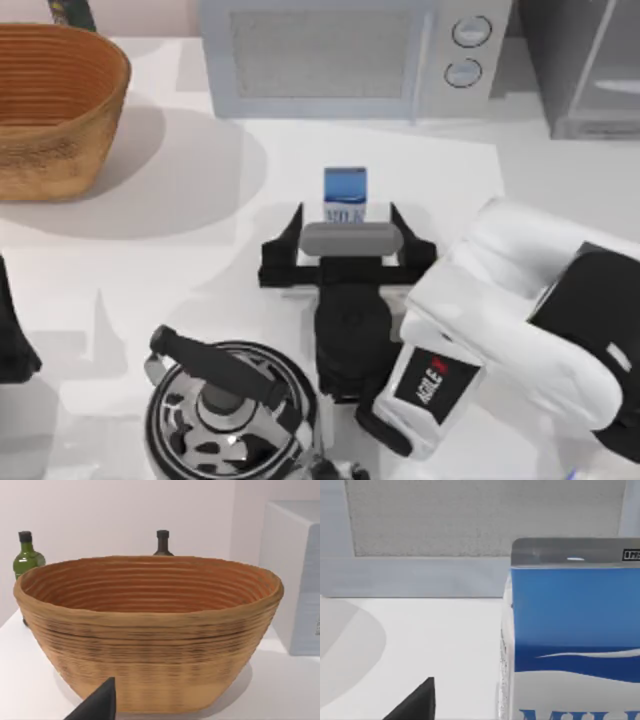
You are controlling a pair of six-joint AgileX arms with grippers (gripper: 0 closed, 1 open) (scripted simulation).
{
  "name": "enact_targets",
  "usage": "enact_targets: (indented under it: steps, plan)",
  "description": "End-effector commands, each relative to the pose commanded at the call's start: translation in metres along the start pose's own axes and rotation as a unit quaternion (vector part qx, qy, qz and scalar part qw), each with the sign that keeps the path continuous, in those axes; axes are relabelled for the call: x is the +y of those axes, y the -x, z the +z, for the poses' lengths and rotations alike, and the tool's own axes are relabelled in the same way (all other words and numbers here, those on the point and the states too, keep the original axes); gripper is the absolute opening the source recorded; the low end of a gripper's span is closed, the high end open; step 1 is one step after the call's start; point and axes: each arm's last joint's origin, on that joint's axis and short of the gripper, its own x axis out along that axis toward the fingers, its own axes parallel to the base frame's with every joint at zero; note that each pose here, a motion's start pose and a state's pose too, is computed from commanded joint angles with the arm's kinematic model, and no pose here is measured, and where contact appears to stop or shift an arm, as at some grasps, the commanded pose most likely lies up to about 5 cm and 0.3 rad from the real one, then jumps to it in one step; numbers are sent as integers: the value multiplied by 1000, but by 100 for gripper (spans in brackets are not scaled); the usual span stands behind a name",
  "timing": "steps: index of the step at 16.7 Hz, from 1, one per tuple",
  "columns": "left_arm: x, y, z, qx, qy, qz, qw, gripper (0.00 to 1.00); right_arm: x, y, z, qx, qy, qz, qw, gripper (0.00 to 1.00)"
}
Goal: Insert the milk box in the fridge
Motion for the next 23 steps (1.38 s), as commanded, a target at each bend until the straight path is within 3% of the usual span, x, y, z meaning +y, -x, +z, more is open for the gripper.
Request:
enact_targets:
  steps: [10, 14, 23]
  plan:
    - [0, 0, 0, 0, 0, 0, 1000, 100, 1, -48, 0, 0, 0, 0, 1000, 100]
    - [0, 0, 0, 0, 0, 0, 1000, 100, 0, -50, 0, 0, 0, 0, 1000, 100]
    - [0, 0, 0, 0, 0, 0, 1000, 100, 0, -50, 0, 0, 0, 0, 1000, 32]
